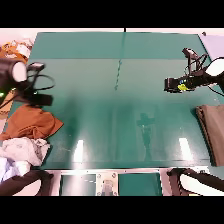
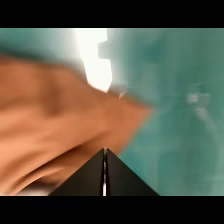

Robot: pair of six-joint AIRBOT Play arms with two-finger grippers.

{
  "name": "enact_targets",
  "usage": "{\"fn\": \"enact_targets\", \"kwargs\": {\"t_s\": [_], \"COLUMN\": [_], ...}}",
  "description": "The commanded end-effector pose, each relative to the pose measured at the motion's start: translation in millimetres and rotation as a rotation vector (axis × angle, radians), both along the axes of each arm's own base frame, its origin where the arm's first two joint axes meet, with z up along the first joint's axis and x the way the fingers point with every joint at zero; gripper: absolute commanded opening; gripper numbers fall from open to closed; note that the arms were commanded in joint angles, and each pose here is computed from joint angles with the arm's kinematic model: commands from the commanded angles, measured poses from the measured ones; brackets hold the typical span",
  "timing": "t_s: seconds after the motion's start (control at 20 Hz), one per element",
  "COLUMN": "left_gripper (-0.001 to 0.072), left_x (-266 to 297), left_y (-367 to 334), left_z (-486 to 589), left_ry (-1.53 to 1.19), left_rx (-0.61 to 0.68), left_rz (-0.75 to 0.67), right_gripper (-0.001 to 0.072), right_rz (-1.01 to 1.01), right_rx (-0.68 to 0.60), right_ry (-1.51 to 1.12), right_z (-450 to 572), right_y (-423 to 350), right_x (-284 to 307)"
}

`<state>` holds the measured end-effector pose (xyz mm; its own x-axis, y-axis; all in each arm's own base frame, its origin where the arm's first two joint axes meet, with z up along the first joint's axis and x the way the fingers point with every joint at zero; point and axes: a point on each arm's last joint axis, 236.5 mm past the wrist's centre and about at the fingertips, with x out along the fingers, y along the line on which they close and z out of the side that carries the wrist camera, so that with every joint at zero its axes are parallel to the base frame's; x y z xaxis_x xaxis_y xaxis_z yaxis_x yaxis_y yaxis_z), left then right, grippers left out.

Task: Fold the shirts.

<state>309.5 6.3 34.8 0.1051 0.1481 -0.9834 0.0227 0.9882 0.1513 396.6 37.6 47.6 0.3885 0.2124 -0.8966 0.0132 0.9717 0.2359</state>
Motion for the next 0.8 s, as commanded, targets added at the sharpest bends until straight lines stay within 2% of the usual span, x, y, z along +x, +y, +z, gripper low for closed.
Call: {"fn": "enact_targets", "kwargs": {"t_s": [0.0, 0.15, 0.3, 0.35, 0.4, 0.45, 0.65, 0.75], "left_gripper": [0.0720, 0.0720, 0.0720, 0.0601, 0.0335, 0.0033, 0.0024, 0.0023], "left_x": [-33, -31, -17, -14, -14, -14, 11, 31], "left_y": [67, 63, 63, 63, 64, 67, 65, 45], "left_z": [-29, -76, -110, -118, -123, -123, -73, -26], "left_ry": [0.043, -0.005, -0.069, -0.073, -0.063, -0.061, -0.098, -0.147], "left_rx": [0.046, -0.059, -0.066, -0.067, -0.066, -0.050, -0.065, -0.085], "left_rz": [0.207, 0.281, 0.259, 0.256, 0.254, 0.243, 0.209, 0.139], "right_gripper": [0.0015, 0.0015, 0.0015, 0.0015, 0.0015, 0.0015, 0.0016, 0.0015], "right_rz": [0.001, 0.001, 0.001, 0.001, 0.001, 0.001, 0.001, 0.000], "right_rx": [0.001, 0.001, 0.001, 0.001, 0.000, 0.001, 0.001, 0.001], "right_ry": [0.000, 0.000, 0.000, 0.000, 0.000, 0.000, 0.000, 0.000], "right_z": [0, 0, 0, 0, 0, 0, 0, 0], "right_y": [0, 0, 0, 0, 0, 0, 0, 0], "right_x": [0, 0, 0, 0, 0, 0, 0, 0]}}
